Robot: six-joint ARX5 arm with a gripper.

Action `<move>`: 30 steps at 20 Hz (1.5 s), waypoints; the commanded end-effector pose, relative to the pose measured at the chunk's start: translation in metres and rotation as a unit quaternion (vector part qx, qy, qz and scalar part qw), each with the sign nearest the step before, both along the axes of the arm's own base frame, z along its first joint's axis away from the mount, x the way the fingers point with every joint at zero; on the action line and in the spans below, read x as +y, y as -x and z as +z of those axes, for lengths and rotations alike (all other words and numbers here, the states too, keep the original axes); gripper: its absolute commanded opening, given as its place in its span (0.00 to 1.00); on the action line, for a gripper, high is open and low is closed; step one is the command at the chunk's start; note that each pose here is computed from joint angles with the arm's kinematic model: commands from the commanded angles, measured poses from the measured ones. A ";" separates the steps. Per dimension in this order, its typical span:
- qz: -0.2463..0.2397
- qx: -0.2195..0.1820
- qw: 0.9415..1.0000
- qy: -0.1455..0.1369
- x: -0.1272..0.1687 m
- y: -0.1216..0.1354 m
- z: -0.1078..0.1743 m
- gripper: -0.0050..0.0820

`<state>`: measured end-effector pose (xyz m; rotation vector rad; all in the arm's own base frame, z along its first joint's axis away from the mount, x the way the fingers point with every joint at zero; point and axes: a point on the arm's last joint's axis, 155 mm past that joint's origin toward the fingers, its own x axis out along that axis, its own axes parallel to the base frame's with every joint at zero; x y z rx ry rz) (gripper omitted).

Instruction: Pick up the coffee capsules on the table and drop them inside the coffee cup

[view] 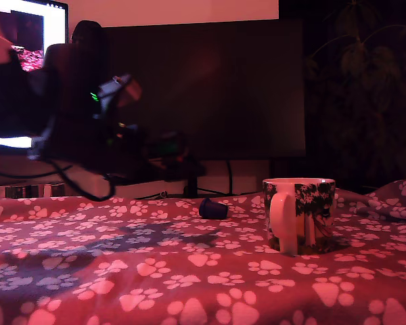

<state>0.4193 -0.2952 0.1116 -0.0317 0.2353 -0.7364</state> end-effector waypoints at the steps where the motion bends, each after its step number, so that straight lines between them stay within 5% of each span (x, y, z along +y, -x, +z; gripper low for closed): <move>1: -0.002 0.006 1.000 -0.003 -0.008 -0.004 -0.006 0.88; 20: 0.020 0.060 0.997 -0.045 -0.025 -0.044 -0.001 0.88; 30: 0.024 0.117 0.989 -0.086 -0.042 -0.072 -0.037 0.88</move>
